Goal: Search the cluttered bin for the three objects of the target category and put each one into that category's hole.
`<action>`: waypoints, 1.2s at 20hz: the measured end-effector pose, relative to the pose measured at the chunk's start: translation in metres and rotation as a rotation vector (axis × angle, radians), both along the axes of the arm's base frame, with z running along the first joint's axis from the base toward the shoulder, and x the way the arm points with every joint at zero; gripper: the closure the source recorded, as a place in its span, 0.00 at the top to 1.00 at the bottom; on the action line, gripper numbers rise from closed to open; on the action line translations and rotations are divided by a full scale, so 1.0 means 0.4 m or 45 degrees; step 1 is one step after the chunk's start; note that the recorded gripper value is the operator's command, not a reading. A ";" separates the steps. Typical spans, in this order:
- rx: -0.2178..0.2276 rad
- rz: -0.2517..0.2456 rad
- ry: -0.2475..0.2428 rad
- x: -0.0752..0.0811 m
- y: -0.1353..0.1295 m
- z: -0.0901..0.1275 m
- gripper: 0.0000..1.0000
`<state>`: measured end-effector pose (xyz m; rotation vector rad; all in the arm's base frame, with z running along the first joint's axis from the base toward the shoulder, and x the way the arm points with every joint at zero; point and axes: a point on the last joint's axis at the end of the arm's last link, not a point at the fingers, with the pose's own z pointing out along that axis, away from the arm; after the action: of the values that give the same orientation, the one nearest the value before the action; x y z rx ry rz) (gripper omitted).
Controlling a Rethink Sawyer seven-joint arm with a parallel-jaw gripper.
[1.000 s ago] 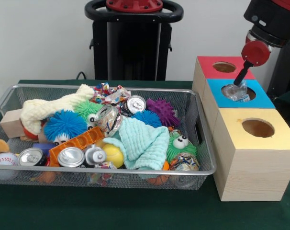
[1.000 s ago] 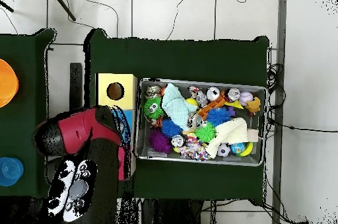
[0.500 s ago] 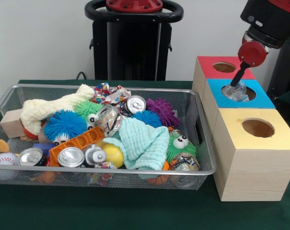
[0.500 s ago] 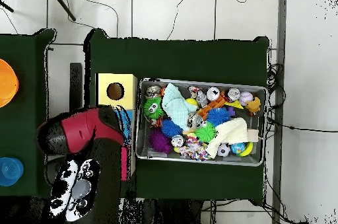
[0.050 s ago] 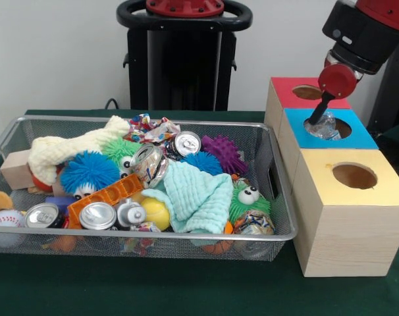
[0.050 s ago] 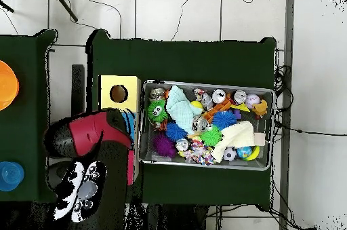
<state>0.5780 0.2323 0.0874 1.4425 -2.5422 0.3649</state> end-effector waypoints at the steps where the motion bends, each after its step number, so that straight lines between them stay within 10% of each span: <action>1: 0.001 0.000 -0.001 0.000 0.000 0.000 0.00; 16: 0.001 -0.025 -0.012 0.002 0.000 -0.002 0.00; 24: 0.092 -0.175 -0.045 0.030 -0.020 0.010 0.00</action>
<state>0.5902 0.2244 0.0916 1.2865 -2.6898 0.2813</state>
